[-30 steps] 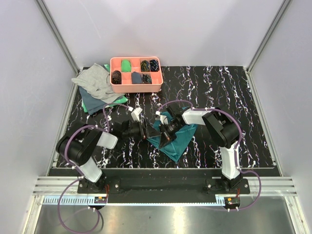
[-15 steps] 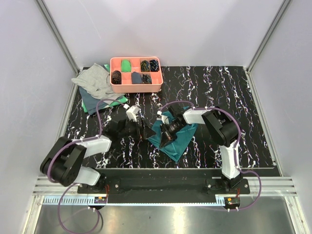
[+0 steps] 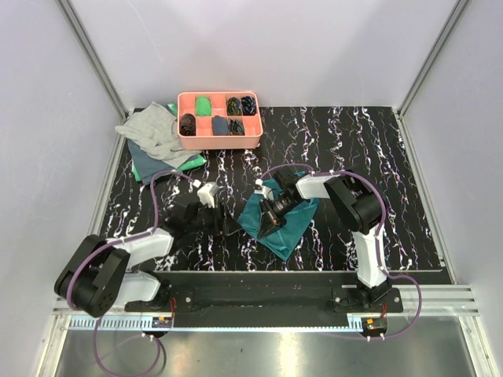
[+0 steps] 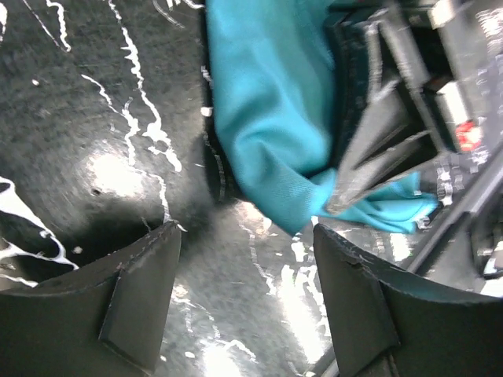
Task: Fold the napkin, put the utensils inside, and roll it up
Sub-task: Roll the napkin with the utensil
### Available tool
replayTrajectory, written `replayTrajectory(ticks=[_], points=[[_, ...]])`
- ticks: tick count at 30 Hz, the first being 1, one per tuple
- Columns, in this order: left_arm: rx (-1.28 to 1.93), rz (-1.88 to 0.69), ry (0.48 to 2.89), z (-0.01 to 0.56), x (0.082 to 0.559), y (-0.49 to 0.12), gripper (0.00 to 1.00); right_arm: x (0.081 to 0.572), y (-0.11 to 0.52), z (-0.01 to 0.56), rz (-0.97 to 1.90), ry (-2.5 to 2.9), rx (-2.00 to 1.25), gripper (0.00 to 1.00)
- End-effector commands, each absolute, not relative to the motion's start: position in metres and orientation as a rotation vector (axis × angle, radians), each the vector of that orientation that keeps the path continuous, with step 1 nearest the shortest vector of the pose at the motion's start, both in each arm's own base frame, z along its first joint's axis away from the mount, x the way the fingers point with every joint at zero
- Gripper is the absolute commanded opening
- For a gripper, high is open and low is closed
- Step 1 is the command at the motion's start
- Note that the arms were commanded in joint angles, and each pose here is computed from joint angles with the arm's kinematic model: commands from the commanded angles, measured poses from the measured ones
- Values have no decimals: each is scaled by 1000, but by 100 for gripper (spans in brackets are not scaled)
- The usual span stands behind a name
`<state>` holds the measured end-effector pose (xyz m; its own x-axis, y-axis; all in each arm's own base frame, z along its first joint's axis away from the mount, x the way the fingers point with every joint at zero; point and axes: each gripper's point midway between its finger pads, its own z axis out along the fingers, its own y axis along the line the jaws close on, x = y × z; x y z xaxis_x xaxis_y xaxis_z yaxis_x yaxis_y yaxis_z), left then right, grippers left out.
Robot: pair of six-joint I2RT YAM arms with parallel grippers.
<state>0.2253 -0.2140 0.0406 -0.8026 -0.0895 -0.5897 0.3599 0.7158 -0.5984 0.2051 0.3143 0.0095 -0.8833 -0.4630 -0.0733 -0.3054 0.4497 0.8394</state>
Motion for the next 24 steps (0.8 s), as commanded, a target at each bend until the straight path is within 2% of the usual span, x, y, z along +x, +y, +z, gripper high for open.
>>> replayTrajectory(ticks=[1,10,17,24], points=[[157,-1143,2242,63,221,-229,69,212,309,-6,-1350,-2585,686,0],[145,-1374,2229,75,217,-254,53,213,307,-7,-1328,-2602,680,0],[91,-1554,2107,103,220,-268,54,213,306,-8,-1325,-2606,677,0],[17,-1611,2044,102,230,-272,56,214,307,-7,-1323,-2610,676,0]])
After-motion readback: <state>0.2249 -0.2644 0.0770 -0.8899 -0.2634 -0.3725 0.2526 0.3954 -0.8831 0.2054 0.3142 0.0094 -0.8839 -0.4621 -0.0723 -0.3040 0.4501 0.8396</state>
